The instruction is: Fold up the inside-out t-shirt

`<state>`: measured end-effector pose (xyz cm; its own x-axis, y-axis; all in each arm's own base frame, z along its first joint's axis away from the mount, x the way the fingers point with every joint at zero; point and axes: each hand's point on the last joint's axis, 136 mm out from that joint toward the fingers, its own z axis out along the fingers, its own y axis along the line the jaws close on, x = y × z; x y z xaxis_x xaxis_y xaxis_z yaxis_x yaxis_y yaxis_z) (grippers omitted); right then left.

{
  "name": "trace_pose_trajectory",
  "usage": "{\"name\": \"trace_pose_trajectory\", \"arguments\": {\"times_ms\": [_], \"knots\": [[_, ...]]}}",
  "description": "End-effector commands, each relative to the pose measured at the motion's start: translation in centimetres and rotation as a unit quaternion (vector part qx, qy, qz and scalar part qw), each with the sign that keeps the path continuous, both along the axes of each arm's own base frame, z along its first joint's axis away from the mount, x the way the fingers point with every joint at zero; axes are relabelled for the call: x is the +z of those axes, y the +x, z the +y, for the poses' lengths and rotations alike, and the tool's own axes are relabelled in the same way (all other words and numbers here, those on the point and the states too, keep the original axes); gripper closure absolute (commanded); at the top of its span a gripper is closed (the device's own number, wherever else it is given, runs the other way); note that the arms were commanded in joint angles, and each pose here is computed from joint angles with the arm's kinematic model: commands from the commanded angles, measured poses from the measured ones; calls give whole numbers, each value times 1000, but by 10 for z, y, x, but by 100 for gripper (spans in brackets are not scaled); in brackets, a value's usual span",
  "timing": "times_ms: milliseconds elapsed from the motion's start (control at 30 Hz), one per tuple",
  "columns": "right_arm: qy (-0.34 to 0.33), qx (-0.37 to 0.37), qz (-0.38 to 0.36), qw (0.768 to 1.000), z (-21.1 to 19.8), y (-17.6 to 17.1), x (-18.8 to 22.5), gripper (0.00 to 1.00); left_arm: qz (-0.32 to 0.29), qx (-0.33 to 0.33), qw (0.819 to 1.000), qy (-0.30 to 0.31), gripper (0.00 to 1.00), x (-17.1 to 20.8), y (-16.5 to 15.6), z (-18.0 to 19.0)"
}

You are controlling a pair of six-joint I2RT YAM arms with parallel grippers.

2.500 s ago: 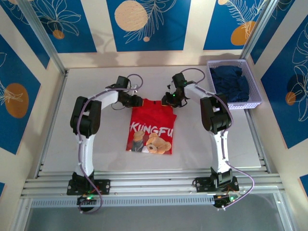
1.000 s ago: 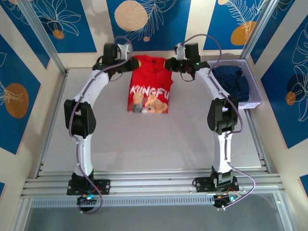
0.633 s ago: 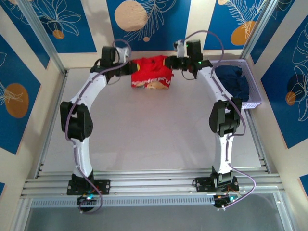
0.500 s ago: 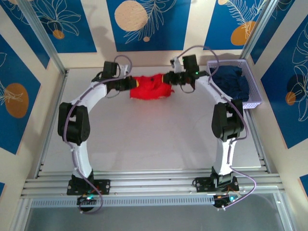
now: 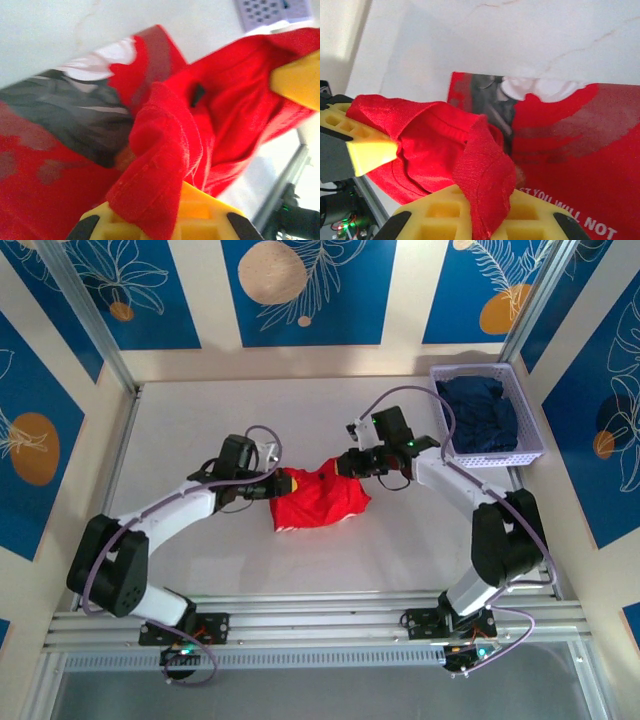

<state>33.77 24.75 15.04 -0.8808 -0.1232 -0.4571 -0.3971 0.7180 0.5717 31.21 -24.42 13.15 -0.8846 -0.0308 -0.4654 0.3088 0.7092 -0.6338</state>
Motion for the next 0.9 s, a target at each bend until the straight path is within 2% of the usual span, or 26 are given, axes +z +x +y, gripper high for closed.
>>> {"name": "trace_pose_trajectory", "arguments": {"times_ms": [0, 333, 433, 567, 700, 867], "knots": [[-24, -3, 0, 1000, -1, 20, -9, 100, -18, 50, 998, 33, 100, -11, 22, 16], [-77, -5, 35, 996, 1, 70, -59, 99, 17, 79, 994, 77, 100, -61, 51, 32], [-95, -9, 49, 994, 0, 82, -79, 92, 28, 83, 991, 98, 98, -78, 60, 36], [-124, -17, 58, 990, -6, 97, -87, 72, 46, 93, 986, 130, 76, -88, 69, 44], [-131, -24, 26, 991, -12, 103, -58, 58, 28, 121, 978, 170, 51, -72, 70, 62], [-134, -40, -1, 990, -25, 91, -26, 37, 41, 123, 977, 167, 27, -65, 45, 70]]}}
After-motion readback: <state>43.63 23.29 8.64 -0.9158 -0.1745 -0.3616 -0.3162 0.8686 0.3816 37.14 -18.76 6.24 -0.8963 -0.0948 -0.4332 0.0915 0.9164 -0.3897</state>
